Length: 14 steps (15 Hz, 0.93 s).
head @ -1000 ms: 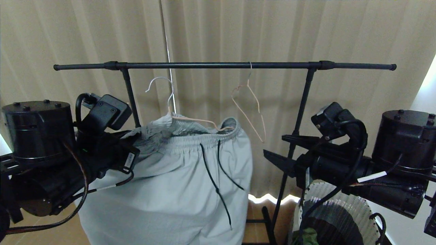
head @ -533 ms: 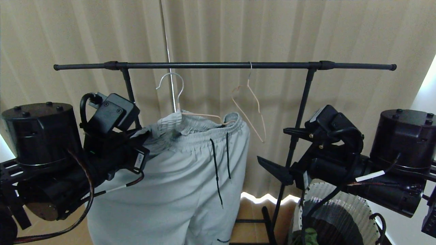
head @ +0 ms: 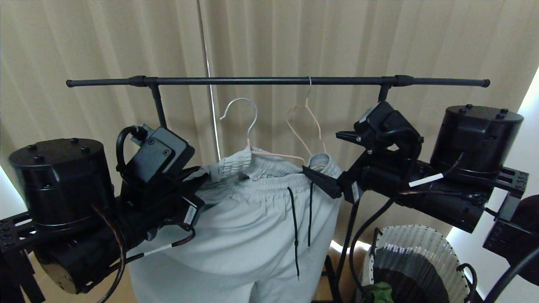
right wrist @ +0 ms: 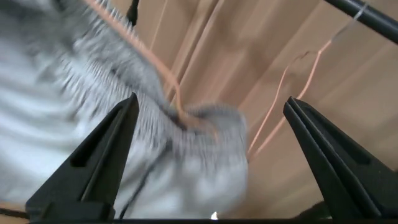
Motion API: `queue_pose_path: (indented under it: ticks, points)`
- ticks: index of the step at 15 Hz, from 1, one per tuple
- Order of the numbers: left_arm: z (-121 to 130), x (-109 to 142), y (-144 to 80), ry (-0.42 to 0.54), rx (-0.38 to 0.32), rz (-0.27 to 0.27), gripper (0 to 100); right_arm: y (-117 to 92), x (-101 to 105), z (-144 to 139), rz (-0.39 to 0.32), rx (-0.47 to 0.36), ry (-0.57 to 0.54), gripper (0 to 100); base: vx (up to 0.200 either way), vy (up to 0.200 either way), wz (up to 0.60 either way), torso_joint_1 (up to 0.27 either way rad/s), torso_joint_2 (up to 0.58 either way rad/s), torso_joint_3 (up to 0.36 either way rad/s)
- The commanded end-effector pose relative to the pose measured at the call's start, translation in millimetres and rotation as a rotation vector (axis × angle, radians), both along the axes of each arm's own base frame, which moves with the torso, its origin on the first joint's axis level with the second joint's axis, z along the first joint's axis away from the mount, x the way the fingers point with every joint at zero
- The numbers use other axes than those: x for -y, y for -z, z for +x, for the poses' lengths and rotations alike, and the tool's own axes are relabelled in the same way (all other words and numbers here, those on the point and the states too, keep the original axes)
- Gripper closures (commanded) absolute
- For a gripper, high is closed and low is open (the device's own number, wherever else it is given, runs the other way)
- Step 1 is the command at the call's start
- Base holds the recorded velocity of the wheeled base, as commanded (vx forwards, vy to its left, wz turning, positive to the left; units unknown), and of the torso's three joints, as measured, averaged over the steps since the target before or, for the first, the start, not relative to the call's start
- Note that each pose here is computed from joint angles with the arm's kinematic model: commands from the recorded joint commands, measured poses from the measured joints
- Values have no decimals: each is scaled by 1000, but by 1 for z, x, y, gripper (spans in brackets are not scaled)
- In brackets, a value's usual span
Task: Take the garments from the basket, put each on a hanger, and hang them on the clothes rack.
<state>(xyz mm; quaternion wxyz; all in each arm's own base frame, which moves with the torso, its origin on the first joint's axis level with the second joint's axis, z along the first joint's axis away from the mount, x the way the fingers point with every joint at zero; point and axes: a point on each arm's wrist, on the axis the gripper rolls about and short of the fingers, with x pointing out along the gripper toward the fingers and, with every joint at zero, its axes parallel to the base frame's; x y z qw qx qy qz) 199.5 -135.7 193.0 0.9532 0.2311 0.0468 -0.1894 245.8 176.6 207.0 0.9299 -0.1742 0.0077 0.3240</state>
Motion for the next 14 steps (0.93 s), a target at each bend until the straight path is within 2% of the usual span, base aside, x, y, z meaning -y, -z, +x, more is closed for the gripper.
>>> queue_pose_path:
  ticks: [1, 10, 11, 14]
  points:
    - [-4, 7, -2, 35, 5, -3, 100, 10, -11, 16, -21, -18, 2, 0, 0, 0, 0, 0, 0, 0]
    - [-9, 12, -1, 64, 4, -2, 100, 13, -15, 23, -44, -4, 36, 0, 0, 0, 0, 0, 0, 0]
    - [-9, 13, -1, 66, 4, -2, 100, 14, -15, 23, -45, -5, 36, 100, 0, 0, 0, 0, 0, 0]
    - [-9, 13, -2, 64, 5, -3, 100, 13, -15, 23, -44, -4, 36, 100, 0, 0, 0, 0, 0, 0]
